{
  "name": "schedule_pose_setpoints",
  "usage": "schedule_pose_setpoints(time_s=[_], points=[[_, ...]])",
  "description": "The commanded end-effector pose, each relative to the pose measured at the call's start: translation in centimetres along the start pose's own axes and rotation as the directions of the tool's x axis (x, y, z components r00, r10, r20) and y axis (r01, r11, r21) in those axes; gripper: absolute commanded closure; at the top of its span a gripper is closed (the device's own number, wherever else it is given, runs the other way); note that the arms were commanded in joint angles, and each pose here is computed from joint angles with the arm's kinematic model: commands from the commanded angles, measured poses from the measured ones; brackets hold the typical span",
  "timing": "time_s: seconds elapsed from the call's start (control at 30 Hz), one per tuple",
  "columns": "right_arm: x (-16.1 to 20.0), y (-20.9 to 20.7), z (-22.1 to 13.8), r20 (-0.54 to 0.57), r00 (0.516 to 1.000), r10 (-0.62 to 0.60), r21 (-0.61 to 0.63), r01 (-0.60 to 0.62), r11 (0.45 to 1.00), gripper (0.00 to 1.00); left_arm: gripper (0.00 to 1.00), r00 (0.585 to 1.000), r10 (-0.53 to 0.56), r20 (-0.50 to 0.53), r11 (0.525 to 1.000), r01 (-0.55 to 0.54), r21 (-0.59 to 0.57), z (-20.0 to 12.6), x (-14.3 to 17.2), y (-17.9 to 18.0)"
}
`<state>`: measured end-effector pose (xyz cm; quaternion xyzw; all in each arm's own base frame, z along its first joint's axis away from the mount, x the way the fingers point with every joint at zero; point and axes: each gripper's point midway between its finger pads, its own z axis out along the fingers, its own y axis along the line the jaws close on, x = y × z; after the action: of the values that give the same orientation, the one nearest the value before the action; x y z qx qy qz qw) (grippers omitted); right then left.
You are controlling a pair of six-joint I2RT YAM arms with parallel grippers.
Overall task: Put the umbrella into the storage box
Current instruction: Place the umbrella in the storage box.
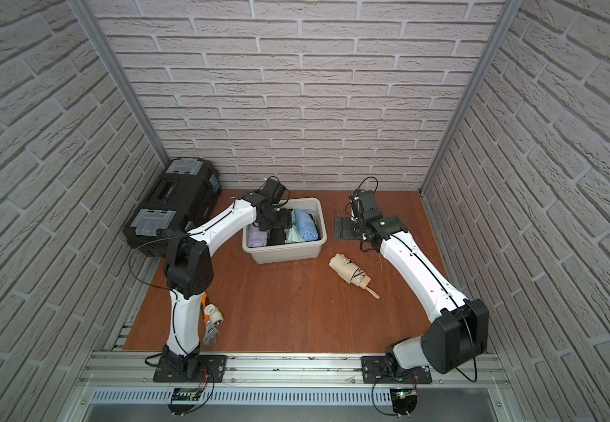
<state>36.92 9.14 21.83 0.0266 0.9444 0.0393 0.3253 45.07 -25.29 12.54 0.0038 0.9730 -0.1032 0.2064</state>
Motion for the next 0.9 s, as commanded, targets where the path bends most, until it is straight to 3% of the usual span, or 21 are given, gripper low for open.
schedule_pose_setpoints(time_s=[0.0,0.2,0.3,0.4,0.57,0.73,0.87], points=[[1.0,-0.4,0.7,-0.03,0.999,0.031,0.006,-0.031,0.999,0.01,0.2,0.994,-0.017,0.108,0.999,0.013,0.036,-3.1,-2.3,-0.6],[3.8,0.4,1.9,-0.131,0.975,0.178,-0.033,-0.184,0.982,0.02,0.21,0.96,-0.048,0.276,0.991,0.01,0.135,-7.8,-4.1,-2.2],[4.8,-0.6,2.1,-0.157,0.956,0.25,0.029,-0.248,0.968,0.02,0.22,0.941,-0.068,0.331,0.987,0.014,0.161,-9.5,-4.4,-2.2],[6.2,-1.9,2.1,-0.175,0.892,0.416,0.133,-0.397,0.908,0.01,0.22,0.926,-0.075,0.369,0.986,0.013,0.168,-10.6,-4.6,-2.0],[10.2,-2.3,2.7,-0.216,0.638,0.739,0.303,-0.676,0.672,0.0,0.22,0.906,-0.082,0.416,0.985,0.011,0.171,-12.1,-5.1,-1.7],[12.9,-1.3,3.9,-0.226,0.396,0.89,0.428,-0.781,0.456,0.0,0.21,0.888,-0.095,0.449,0.984,0.015,0.178,-13.1,-5.4,-1.1],[14.0,-0.9,4.7,-0.158,0.238,0.958,0.463,-0.839,0.285,0.01,0.2,0.881,-0.096,0.464,0.985,0.016,0.173,-13.7,-5.6,-0.4]])
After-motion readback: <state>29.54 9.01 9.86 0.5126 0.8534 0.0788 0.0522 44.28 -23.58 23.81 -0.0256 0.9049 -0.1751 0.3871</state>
